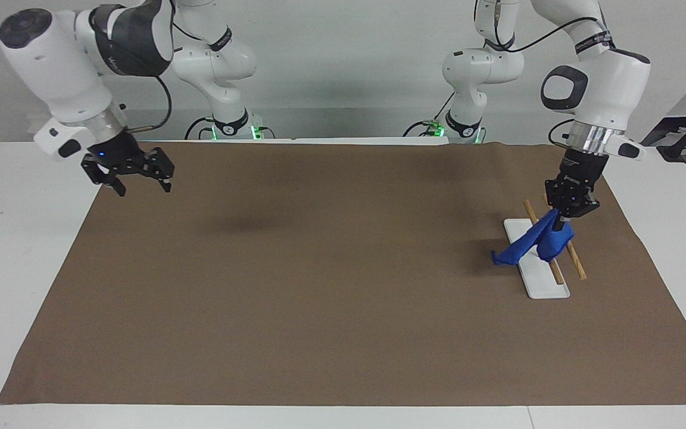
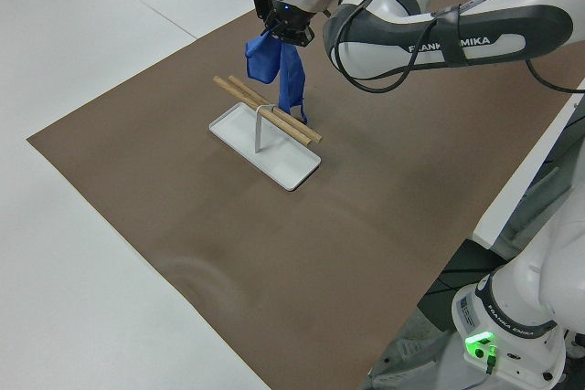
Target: Right arm passes towel to left arm to hang
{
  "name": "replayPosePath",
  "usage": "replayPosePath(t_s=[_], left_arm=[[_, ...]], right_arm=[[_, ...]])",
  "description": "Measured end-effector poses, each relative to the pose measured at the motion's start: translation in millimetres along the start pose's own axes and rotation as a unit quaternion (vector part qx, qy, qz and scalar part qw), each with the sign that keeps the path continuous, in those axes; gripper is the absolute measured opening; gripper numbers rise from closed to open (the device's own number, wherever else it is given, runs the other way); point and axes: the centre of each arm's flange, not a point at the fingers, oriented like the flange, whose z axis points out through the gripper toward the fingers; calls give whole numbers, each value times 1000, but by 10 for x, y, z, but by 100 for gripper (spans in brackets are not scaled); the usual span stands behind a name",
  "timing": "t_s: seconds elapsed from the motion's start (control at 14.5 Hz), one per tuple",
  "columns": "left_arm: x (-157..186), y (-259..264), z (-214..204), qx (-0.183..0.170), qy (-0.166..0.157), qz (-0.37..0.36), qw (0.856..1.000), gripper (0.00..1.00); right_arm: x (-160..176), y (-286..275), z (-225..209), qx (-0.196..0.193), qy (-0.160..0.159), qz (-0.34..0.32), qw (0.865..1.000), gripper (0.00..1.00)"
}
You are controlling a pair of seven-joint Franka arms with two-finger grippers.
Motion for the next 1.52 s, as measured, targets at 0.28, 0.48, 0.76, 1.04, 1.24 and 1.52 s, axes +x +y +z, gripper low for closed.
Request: replayPosePath(t_s=[0.28,0.48,0.76,1.04,1.24,1.52], left_arm=[[431,233,-80,-18,21,44,999,3],[687,242,-126,-20,34,65,997,3],[882,163,-79,-8,42,71,997,4],[1061,-85,44,37,38,58,997,6],[1216,-237,10,62,36,78,994,7],[1388,-285,-107,69,38,92,993,34]], right_arm=[[-63,-126,-263,-12,-20,19,1000,100],[-55,-143,-238,-12,-24,22,999,100],[-41,-140,-208,-12,-27,23,999,100],[-41,-138,-208,-13,-27,24,999,100],[-41,-137,-208,-13,-27,24,999,100],[-41,-137,-208,-13,-27,24,999,100]])
